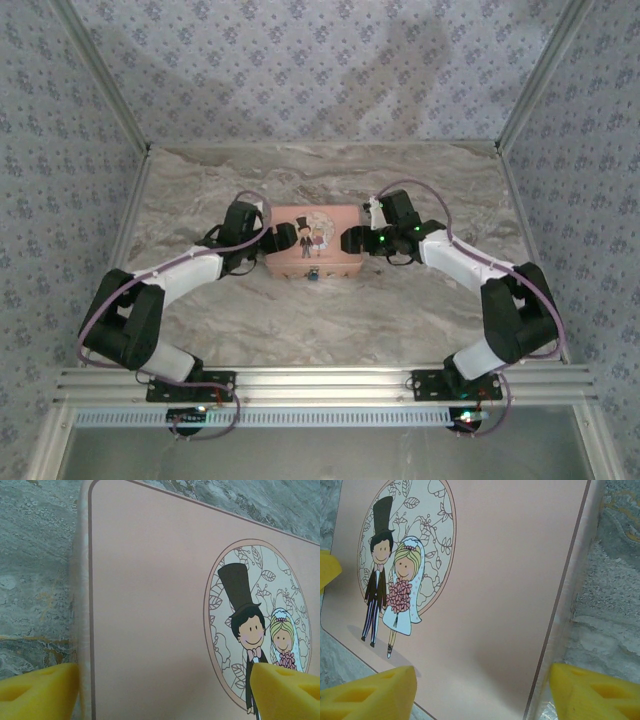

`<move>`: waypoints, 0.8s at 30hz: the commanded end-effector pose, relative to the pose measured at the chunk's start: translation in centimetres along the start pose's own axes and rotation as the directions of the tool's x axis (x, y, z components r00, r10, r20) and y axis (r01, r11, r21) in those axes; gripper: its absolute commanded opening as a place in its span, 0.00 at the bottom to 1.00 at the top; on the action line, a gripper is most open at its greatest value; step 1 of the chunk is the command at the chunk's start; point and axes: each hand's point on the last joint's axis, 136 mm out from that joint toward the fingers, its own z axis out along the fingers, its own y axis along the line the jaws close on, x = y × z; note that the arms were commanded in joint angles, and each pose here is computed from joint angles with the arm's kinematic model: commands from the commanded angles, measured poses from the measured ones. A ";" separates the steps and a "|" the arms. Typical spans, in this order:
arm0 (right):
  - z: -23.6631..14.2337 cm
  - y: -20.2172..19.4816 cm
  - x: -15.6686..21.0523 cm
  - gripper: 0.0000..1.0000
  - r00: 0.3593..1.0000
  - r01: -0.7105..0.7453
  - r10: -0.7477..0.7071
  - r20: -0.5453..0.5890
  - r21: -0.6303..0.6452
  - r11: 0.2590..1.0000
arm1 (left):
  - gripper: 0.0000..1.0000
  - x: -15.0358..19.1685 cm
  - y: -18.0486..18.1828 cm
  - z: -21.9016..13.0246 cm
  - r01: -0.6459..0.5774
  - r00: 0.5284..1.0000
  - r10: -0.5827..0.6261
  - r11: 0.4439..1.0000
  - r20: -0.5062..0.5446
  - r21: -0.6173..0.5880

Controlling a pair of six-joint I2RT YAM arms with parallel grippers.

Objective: Unlock the padlock with the key

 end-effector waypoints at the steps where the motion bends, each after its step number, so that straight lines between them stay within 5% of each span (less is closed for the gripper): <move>1: -1.5 -0.4 -0.5 0.76 0.999 0.010 -0.012 0.040 0.056 0.998 | 0.88 -1.0 -2.3 -0.8 -0.048 0.999 0.046 0.996 0.029 0.075; 11: -7.7 -3.3 -1.4 0.77 0.980 -0.006 -0.048 0.192 0.272 0.962 | 0.88 -1.3 -1.7 -2.8 -0.053 0.997 0.051 0.998 0.063 0.029; 18: -10.0 -5.8 1.2 0.61 0.990 -0.110 0.070 0.119 0.373 0.921 | 0.87 -0.6 -2.5 -6.1 -0.069 0.996 0.068 0.997 0.058 0.027; 24: -10.0 -7.2 4.0 0.59 0.981 -0.189 0.184 0.054 0.439 0.878 | 0.86 1.8 -4.0 -8.3 -0.148 0.988 0.147 0.989 0.037 0.017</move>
